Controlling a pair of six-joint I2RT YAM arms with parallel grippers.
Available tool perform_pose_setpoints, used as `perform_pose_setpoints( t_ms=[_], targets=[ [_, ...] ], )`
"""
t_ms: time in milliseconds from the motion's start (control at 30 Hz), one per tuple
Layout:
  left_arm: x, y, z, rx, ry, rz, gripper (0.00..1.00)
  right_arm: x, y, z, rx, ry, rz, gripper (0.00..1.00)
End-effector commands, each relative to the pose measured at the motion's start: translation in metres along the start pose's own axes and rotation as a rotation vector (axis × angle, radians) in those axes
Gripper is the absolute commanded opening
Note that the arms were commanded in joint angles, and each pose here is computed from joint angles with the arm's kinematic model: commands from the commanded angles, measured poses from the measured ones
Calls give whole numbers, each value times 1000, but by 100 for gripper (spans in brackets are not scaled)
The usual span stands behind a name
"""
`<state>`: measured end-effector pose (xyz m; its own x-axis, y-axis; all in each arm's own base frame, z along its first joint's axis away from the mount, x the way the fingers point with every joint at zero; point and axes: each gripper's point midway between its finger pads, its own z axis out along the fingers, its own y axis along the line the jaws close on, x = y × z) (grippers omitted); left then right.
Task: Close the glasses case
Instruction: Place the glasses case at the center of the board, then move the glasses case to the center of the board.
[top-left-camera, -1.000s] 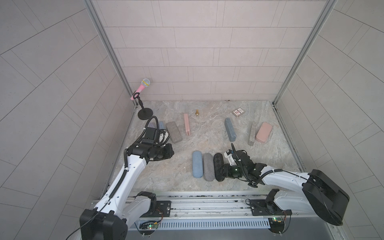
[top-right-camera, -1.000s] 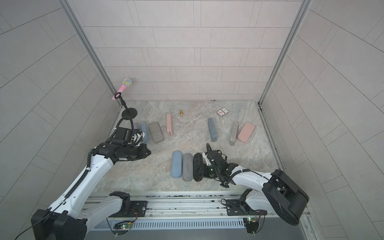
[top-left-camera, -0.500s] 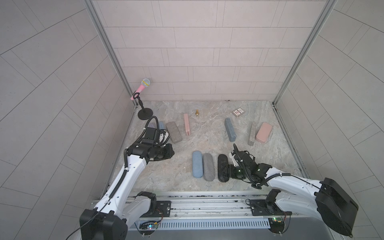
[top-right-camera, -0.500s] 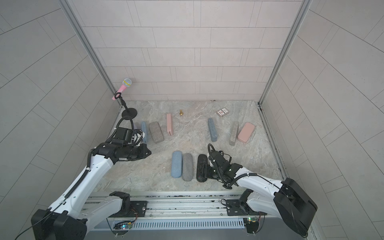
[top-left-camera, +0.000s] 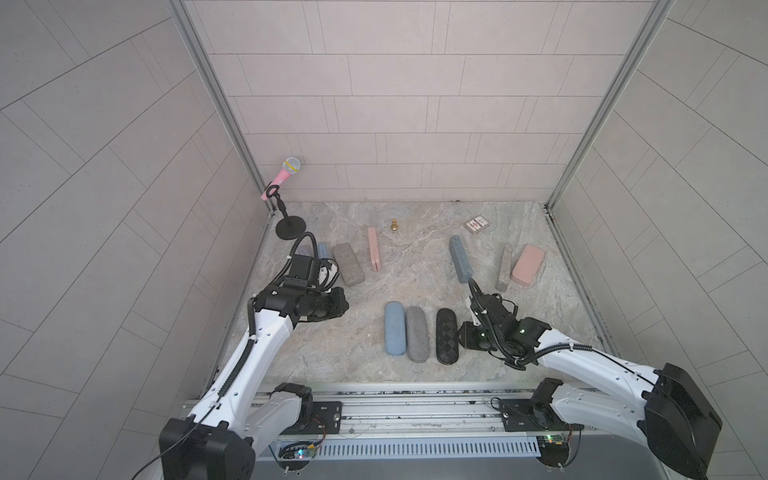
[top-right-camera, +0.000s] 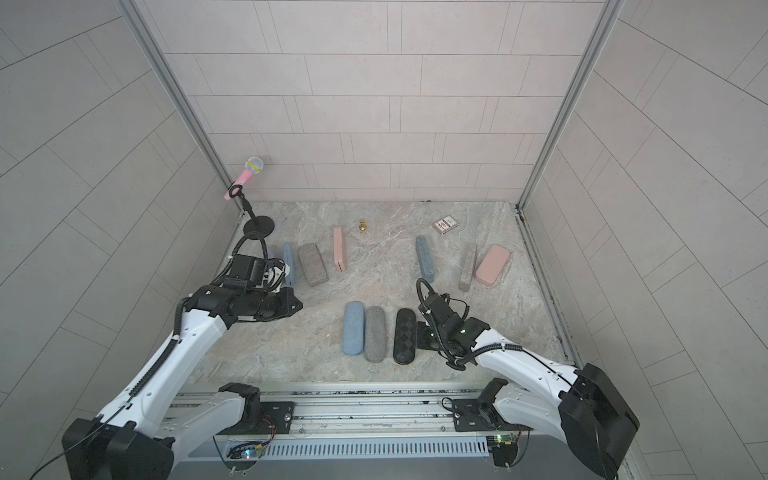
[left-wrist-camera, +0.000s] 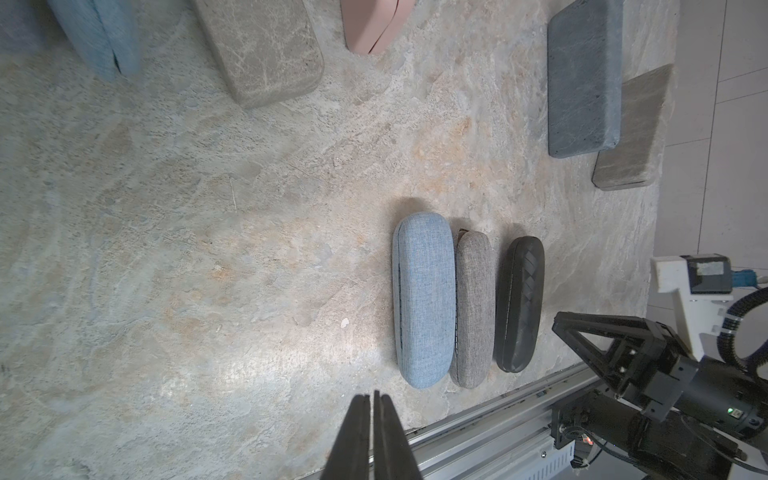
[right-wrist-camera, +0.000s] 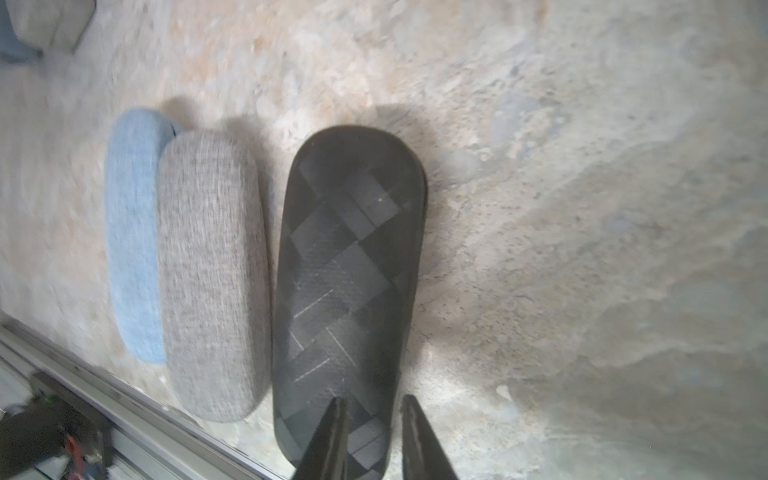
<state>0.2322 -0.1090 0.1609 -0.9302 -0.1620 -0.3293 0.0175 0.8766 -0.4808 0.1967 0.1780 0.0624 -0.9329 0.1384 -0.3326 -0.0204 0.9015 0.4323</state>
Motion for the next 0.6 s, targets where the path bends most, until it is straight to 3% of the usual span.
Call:
perform_pose_setpoints(
  t_ms=[0,267,567],
  targets=[
    [0,-1,1,3,-1,19,11,-3,-14,-5,74,-20,-5,15],
    [0,-1,0,1,-1,18,10,5,-27,18,155,81,-37,9],
    [1,0,2,-2,3,15,10,-1,2,47,119,156,-95,8]
  ],
)
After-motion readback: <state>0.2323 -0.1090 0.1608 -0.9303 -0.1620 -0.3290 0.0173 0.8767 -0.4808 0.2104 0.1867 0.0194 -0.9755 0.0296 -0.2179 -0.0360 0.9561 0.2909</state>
